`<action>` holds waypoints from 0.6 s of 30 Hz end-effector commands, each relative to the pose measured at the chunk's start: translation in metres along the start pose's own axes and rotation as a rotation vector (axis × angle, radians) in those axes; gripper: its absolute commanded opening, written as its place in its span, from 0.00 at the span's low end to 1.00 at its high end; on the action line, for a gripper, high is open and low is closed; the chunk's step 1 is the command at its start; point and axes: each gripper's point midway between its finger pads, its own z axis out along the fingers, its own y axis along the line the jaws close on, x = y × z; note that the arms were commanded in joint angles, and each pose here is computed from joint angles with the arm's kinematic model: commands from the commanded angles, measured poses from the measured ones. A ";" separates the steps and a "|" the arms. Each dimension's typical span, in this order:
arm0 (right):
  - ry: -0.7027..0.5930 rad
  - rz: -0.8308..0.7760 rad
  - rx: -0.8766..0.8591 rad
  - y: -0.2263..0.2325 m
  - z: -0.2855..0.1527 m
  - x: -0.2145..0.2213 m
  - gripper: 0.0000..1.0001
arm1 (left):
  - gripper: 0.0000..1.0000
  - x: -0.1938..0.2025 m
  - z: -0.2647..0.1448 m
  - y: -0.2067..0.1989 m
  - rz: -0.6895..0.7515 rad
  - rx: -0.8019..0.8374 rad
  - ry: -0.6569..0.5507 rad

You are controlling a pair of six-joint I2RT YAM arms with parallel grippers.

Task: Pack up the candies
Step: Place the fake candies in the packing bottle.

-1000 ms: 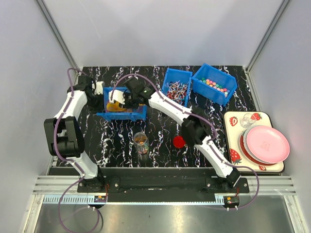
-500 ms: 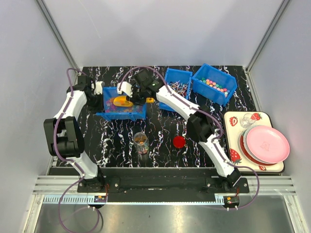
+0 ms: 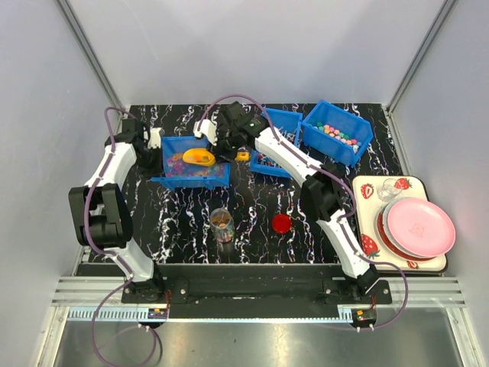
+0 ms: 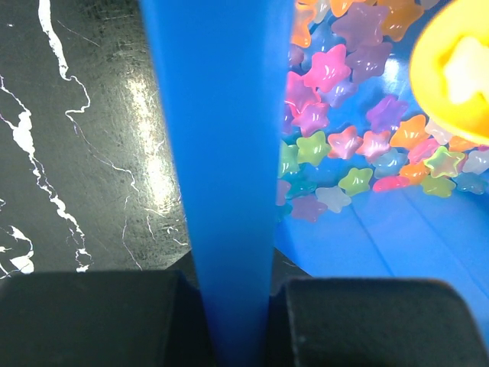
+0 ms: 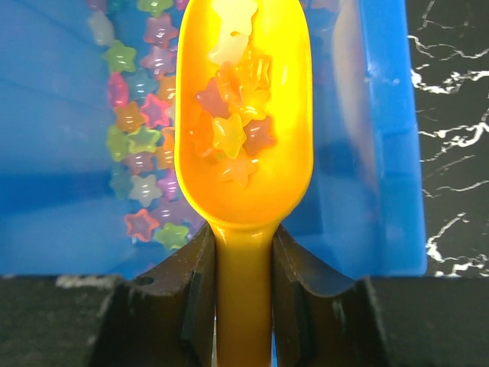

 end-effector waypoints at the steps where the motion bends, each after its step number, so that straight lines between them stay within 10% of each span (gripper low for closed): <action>1: -0.150 -0.017 0.007 -0.002 -0.063 -0.061 0.00 | 0.00 -0.030 -0.016 -0.012 0.007 0.061 -0.116; 18: -0.186 -0.055 0.029 0.007 -0.124 -0.088 0.00 | 0.00 -0.029 -0.012 -0.009 0.000 0.053 -0.106</action>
